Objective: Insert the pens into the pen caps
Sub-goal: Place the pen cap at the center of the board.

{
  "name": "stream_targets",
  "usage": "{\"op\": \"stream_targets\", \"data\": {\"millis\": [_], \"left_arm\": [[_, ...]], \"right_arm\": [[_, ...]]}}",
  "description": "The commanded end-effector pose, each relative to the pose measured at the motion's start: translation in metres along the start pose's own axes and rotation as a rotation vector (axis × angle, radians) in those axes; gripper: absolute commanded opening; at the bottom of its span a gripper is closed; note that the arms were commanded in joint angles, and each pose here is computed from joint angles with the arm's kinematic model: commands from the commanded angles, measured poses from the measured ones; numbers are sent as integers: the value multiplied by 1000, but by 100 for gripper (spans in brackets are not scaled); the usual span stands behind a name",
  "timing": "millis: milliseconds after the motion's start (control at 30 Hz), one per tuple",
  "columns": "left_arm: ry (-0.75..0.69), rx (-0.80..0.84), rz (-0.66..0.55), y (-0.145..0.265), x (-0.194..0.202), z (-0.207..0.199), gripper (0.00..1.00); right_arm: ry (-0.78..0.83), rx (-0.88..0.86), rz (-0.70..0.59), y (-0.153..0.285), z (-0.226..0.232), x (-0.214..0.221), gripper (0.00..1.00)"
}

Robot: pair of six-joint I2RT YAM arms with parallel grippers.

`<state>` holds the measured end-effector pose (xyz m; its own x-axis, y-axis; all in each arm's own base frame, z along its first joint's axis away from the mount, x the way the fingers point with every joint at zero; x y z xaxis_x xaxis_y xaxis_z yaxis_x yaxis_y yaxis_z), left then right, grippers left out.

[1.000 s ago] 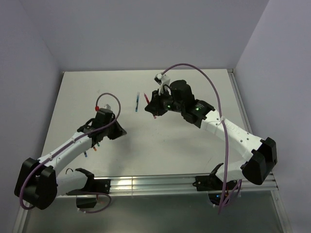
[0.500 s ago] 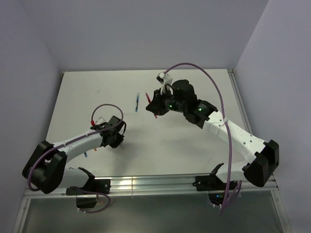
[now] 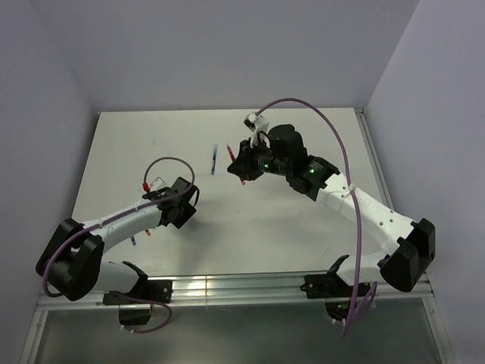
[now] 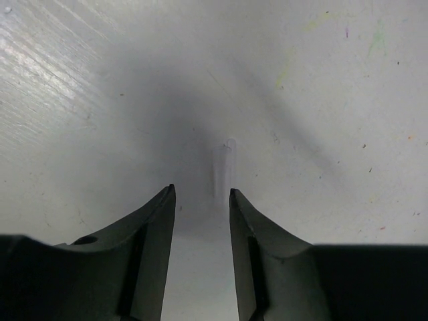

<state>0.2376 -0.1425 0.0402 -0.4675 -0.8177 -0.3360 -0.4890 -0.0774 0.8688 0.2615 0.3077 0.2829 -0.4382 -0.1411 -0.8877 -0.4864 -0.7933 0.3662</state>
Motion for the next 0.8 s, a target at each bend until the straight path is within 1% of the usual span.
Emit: {"op": "stream_targets", "data": {"millis": [0,33,67,100,167,200,233,267,300,333,367,433,467,567,633,667,700,767], "left_arm": [[-46,61,-32,16,-11,-18,42],[-64,66,-38,18,-13,-21,41],[-80,72,-41,20,-14,-22,38],[-132,84,-45,22,-15,-24,36],[-170,98,-43,26,-17,-28,30],[-230,98,-43,27,-18,-27,22],[-245,89,-41,28,-18,-26,19],[-251,77,-38,28,-18,-23,12],[-245,63,-29,29,-17,-19,10],[-237,64,-17,28,-15,-17,11],[-233,62,-1,25,-11,-13,18],[-171,64,13,23,-8,-16,18],[-127,58,17,22,-6,-15,16],[-76,63,46,16,2,-19,14],[-77,59,68,13,7,-23,11],[-84,28,75,7,10,-19,5],[-89,17,81,6,12,-18,2],[-91,-12,86,4,14,-10,1]], "right_arm": [[21,-15,-88,16,10,-31,0],[22,-14,-88,17,10,-31,0],[22,-15,-93,18,10,-32,0],[23,-14,-93,18,10,-32,0],[23,-13,-99,20,11,-34,0],[24,-9,-98,20,10,-34,0],[22,-8,-97,20,10,-34,0],[24,-7,-96,20,10,-33,0],[24,-8,-99,21,10,-34,0],[24,-15,-97,20,12,-34,0],[23,-14,-97,20,11,-35,0],[21,-17,-98,21,12,-35,0],[22,-15,-97,21,12,-35,0],[23,-12,-102,23,12,-36,0],[20,-13,-99,23,12,-35,0],[23,-12,-98,23,12,-36,0],[23,-11,-97,23,11,-35,0],[21,-7,-93,22,11,-35,0]]}}
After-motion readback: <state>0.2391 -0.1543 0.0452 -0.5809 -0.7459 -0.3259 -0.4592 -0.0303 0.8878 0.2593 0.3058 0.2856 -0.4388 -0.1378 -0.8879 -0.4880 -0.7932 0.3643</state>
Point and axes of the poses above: each gripper's point midway between its finger pads, its own y axis back along the fingers, its own z axis along the line the jaws close on, x = y × z, the point moved 1 cm from there along y, back along the fingers, and after that the axes turned 8 degrees about y, right-handed, at the moved point
